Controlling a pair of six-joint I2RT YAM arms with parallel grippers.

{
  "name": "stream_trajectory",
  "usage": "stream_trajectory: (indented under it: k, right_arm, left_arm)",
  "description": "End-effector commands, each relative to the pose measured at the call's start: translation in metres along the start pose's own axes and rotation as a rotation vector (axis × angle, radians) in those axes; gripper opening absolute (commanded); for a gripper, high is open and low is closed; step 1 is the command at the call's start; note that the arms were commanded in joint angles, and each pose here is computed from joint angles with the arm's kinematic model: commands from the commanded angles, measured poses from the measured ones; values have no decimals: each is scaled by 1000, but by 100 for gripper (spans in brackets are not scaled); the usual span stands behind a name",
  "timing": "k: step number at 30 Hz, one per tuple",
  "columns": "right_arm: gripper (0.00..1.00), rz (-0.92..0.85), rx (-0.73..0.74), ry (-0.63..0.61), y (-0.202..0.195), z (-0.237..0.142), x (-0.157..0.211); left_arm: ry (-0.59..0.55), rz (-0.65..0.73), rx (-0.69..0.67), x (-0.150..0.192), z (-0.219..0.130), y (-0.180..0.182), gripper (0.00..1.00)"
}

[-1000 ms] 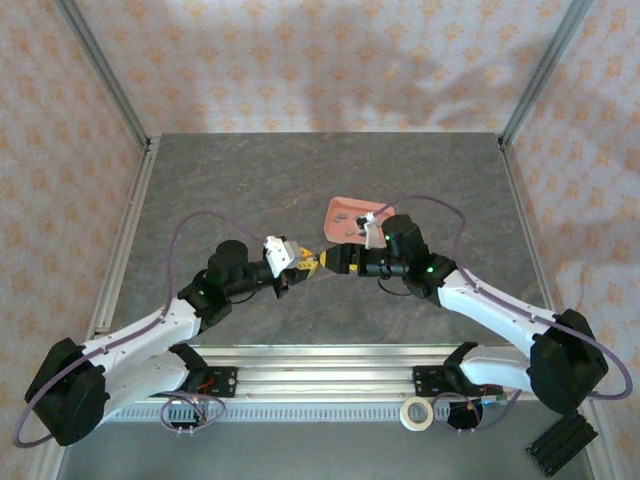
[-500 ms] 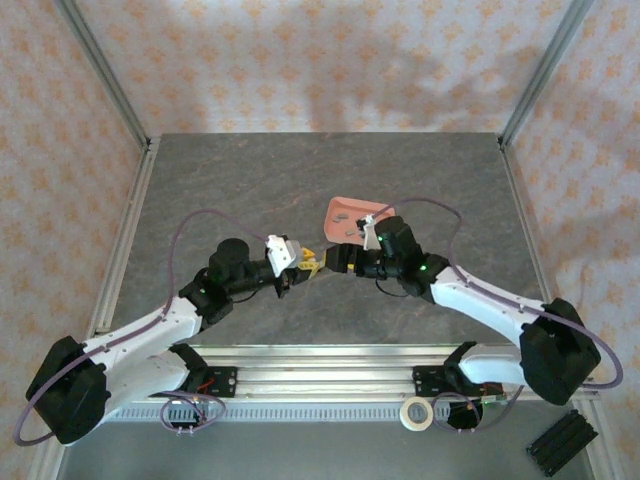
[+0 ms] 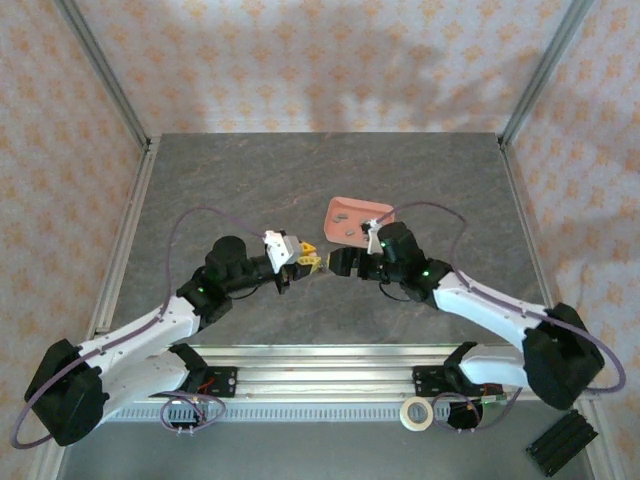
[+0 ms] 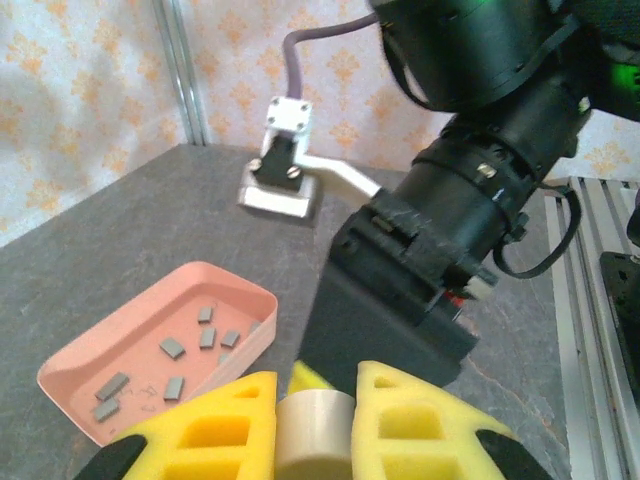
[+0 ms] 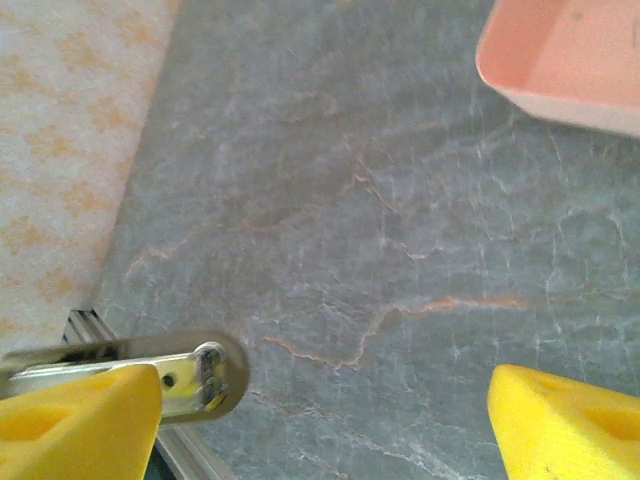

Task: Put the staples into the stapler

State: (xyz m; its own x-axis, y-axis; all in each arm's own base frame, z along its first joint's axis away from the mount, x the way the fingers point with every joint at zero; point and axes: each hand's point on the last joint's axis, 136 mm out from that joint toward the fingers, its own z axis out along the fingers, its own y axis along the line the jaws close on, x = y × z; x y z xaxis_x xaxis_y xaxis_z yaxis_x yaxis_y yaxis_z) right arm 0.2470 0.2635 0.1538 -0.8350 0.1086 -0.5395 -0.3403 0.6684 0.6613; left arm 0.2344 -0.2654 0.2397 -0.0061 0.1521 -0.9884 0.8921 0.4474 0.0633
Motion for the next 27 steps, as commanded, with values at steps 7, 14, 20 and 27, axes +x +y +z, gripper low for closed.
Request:
stream_trajectory:
  k: [7,14,20,27]
  right_arm:
    - [93,-651,-154,-148,47,-39,-16]
    - [71,-1166,-278,11,58,-39,17]
    - [71,-1245,-345,-14,69,-28,11]
    - [68,-1219,-438,-67,88,-21,3]
  left_arm:
    - [-84,73,37,-33,1,-4,0]
    - [-104,91,115,-37,3,-16,0]
    - [-119,96,173,-38,3,-26,0]
    - [-122,96,206,-40,3,-30,0]
